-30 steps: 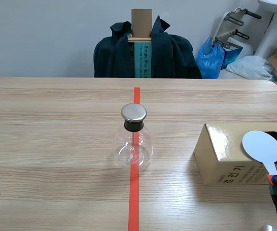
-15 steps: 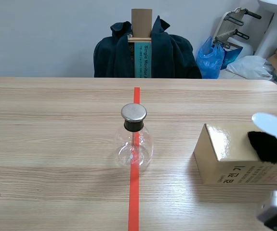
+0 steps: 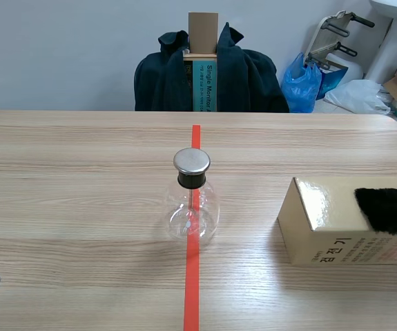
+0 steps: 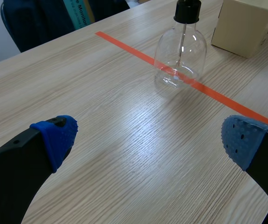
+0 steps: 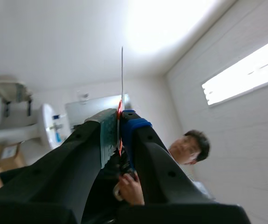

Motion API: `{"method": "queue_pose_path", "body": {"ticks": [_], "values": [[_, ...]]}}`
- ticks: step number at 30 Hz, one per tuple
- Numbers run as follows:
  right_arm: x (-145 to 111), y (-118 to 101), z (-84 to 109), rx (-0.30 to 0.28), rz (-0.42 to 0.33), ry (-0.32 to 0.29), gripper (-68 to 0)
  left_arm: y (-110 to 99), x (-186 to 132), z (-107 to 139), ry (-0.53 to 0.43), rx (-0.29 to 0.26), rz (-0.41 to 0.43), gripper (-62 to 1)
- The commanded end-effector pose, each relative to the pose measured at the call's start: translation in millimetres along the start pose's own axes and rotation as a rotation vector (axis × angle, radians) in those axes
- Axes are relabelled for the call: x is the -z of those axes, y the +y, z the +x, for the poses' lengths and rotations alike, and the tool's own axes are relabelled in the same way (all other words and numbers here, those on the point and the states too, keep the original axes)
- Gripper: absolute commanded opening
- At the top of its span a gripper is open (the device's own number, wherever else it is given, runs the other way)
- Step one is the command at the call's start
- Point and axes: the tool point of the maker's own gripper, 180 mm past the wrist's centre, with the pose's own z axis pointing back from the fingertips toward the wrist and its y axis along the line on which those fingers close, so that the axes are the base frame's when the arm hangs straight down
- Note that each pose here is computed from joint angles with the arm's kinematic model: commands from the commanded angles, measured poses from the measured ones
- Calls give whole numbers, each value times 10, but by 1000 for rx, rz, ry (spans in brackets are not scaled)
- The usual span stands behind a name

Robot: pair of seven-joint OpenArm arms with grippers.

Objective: Do the electroscope experiment.
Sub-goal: 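Rub the plate on the fur, then bring the plate to the electroscope and point at the metal foil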

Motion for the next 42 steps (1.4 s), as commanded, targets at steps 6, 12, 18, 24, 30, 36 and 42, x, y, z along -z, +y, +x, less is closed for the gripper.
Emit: {"method": "queue_pose_path", "body": {"ticks": [6, 12, 18, 24, 30, 36, 42], "values": [[191, -676, -7, -47, -220, -3, -668, -2, 20, 73, -29, 2, -3, 14], [276, -1030, 78, -57, -327, -29, -668, -4, 20, 71, -28, 3, -4, 14], [342, -1209, 107, -65, -398, -38, -668, -6, 20, 70, -28, 2, -4, 14], [344, -1215, 110, -63, -402, -40, -668, -63, 40, 46, -27, -12, -18, -238], [345, -1216, 109, -63, -402, -39, -668, -264, 133, -16, -32, -54, -67, -590], [351, -1198, 106, -57, -392, -39, -668, -316, 354, 43, -91, -39, -61, -590], [374, -1141, 101, -36, -358, -41, -668, -378, 702, 50, -93, -2, -89, -590]]}}
